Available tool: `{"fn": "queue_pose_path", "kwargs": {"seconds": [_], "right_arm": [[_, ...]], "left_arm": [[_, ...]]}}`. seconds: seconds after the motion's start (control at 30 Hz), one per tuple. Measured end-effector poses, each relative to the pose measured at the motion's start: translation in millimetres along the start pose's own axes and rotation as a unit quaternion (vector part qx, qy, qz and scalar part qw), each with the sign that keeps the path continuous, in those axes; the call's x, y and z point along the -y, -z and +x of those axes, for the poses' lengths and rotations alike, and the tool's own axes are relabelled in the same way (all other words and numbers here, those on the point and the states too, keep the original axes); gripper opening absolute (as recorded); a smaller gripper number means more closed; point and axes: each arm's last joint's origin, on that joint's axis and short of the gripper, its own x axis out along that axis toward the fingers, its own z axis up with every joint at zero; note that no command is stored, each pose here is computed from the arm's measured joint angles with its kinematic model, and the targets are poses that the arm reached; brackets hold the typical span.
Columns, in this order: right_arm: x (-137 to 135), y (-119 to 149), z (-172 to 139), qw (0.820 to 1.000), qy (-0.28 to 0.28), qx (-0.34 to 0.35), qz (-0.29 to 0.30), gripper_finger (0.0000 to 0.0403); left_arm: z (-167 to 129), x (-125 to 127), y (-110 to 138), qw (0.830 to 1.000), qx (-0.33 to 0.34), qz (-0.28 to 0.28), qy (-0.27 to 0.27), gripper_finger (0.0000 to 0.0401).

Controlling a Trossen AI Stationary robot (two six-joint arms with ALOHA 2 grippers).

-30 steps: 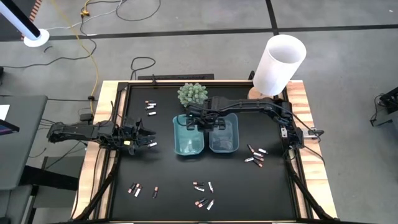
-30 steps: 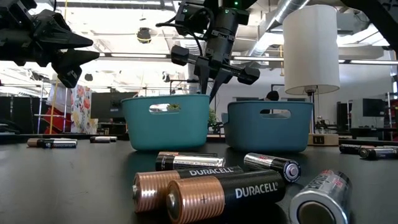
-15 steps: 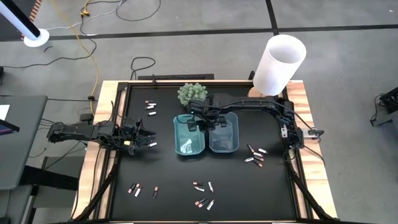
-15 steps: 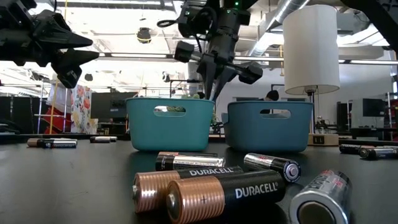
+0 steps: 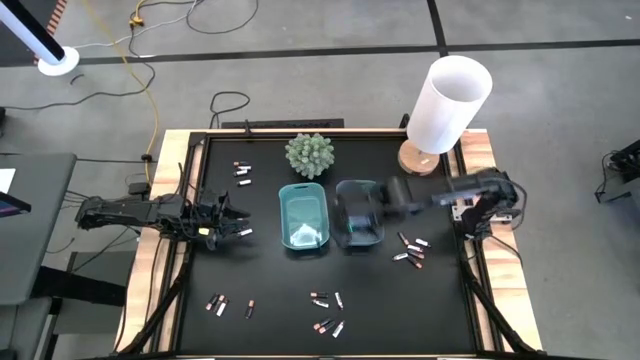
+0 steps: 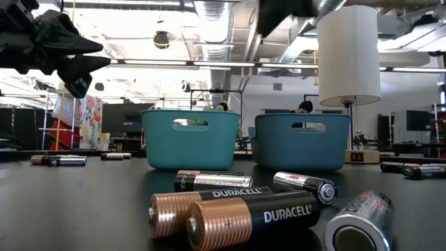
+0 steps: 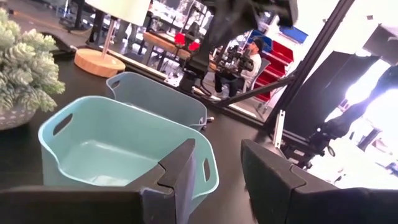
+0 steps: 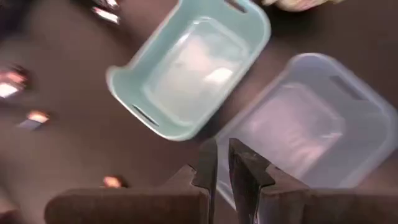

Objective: Sort batteries
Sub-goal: Put the black battery into the green bin

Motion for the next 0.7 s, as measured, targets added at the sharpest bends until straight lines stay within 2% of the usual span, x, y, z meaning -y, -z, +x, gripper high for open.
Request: {"fn": "queue_pose_path", "kwargs": {"seconds": [0.07,0.23,0.4,0.53,0.63,0.7], "right_arm": [[-10,25,-4,0.999,0.034,0.016,-0.02,0.0059],[-29,105,7,0.997,0.064,-0.008,-0.046,0.0059],[-25,188,29,0.995,0.098,0.004,-0.01,0.0059],[-10,238,37,0.991,0.096,0.078,0.054,0.0059],[5,258,30,0.981,0.048,0.168,0.084,0.0059],[15,265,28,0.968,0.008,0.239,0.078,0.0059]], "left_arm": [[0,0,0,1.0,0.0,0.002,0.0,0.0125],[0,0,0,0.999,0.0,-0.044,0.0,0.0125],[0,0,0,0.999,0.001,-0.032,0.0,0.0125],[0,0,-1,0.999,0.004,-0.038,0.0,0.0125],[0,1,-3,0.999,0.018,-0.04,0.001,0.0125],[0,1,-5,0.999,0.036,-0.03,-0.007,0.0125]]}}
